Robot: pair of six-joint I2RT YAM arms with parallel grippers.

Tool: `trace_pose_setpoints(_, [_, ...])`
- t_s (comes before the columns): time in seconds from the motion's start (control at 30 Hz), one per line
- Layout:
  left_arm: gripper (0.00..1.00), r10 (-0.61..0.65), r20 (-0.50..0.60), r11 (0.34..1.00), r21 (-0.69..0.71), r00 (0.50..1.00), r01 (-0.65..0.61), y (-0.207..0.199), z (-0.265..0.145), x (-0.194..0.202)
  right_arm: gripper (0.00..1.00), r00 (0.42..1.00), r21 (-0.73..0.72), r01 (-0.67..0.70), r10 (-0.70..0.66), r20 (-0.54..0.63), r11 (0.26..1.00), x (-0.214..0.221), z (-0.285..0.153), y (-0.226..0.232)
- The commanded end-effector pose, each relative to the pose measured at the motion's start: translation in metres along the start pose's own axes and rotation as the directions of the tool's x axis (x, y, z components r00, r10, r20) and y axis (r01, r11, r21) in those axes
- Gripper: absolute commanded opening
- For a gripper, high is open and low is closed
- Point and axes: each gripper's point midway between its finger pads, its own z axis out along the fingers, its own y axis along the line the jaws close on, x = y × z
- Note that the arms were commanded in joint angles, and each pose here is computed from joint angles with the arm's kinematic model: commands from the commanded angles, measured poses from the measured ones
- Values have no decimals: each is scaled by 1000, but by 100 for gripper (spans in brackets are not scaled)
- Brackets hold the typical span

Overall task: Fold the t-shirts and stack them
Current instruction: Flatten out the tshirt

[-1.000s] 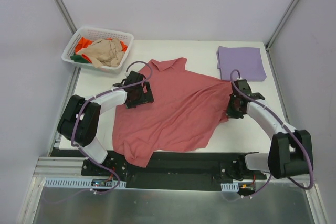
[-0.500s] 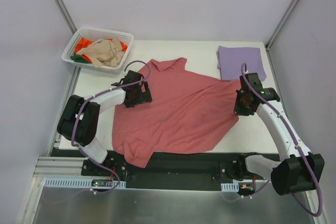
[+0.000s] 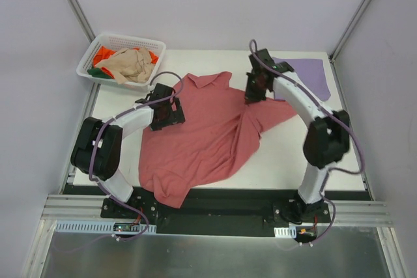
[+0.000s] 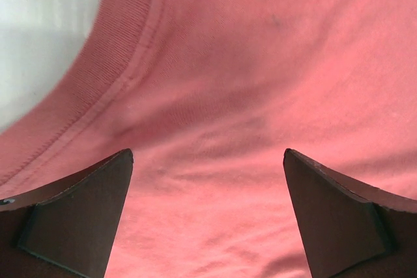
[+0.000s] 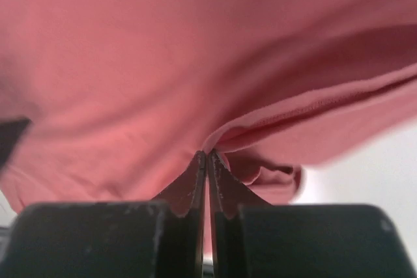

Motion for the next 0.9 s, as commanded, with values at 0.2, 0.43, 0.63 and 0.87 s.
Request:
trace_pose_setpoints(0.2, [99, -12, 107, 1000, -24, 994, 15, 13, -44, -18, 61, 995, -32, 77, -75, 59, 997, -65, 59, 81])
trace_pose_setpoints(0.43, [99, -50, 25, 997, 61, 998, 48, 9, -50, 14, 100, 976, -96, 95, -74, 207, 991, -15, 19, 22])
trace_pose_setpoints(0.63, [99, -48, -31, 996, 79, 998, 50, 15, -48, 45, 95, 996, -254, 27, -5, 87, 967, 38, 45, -16])
trace_pose_setpoints(0.87, [99, -52, -87, 993, 97, 995, 61, 15, -38, 67, 76, 984, -312, 148, -108, 141, 938, 26, 62, -7])
